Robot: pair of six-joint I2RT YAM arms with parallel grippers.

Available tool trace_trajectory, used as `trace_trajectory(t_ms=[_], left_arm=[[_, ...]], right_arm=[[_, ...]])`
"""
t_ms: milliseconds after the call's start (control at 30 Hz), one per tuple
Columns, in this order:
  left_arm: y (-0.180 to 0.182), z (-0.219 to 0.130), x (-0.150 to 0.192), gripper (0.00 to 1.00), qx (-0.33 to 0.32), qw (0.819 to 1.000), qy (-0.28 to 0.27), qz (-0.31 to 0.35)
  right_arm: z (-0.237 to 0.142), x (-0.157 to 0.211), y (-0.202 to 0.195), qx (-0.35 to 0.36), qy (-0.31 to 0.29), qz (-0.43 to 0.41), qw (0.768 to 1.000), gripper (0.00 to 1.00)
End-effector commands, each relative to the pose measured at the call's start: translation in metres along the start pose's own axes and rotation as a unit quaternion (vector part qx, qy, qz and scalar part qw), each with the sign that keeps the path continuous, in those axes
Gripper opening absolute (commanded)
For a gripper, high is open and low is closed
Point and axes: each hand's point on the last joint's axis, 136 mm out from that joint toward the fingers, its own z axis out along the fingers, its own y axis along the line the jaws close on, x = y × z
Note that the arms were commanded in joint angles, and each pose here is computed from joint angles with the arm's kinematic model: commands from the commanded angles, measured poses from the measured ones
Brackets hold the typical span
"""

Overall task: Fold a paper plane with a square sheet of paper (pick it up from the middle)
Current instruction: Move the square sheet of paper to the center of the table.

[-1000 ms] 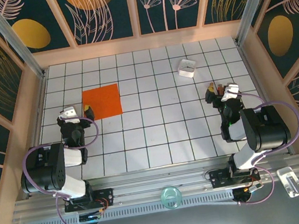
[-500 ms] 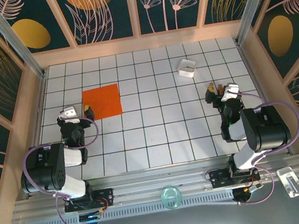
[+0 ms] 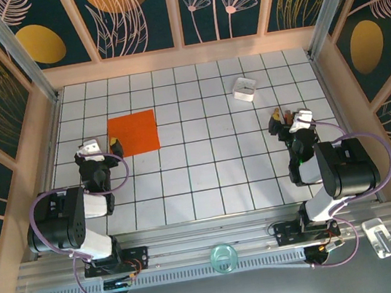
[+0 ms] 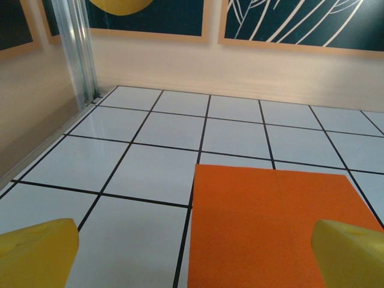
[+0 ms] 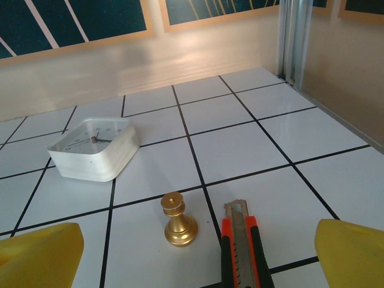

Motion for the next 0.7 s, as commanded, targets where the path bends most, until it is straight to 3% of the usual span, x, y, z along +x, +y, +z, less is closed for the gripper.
trace_trajectory(t_ms=[0,167,267,433,533,667], left_arm=[[0.013,-0.009,-0.027,0.99,-0.036,0.998,-0.045,-0.018],[0.039,-0.016,-0.047,0.99,-0.119,0.989,-0.022,-0.086],[0.018,-0.015,-0.051,0.99,-0.06,0.989,0.004,-0.136],[-0.022,-0.02,-0.039,0.99,0.015,0.966,0.113,-0.232],[-0.056,-0.028,-0.015,0.99,0.017,0.96,0.208,-0.187],[-0.079,-0.038,0.027,0.99,0.011,0.936,0.326,-0.131]], right_arm=[[-0.001,-0.022,0.003,0.009,-0.029,-0.016,0.999,0.99],[-0.002,-0.072,-0.011,0.065,-0.034,0.033,0.997,0.99],[-0.006,-0.084,-0.034,0.138,0.001,0.109,0.984,0.99],[-0.016,-0.07,0.016,0.035,0.093,0.159,0.982,0.98],[-0.033,-0.059,0.077,-0.042,0.133,0.117,0.983,0.99],[-0.05,-0.046,0.137,-0.098,0.173,0.068,0.978,0.99]])
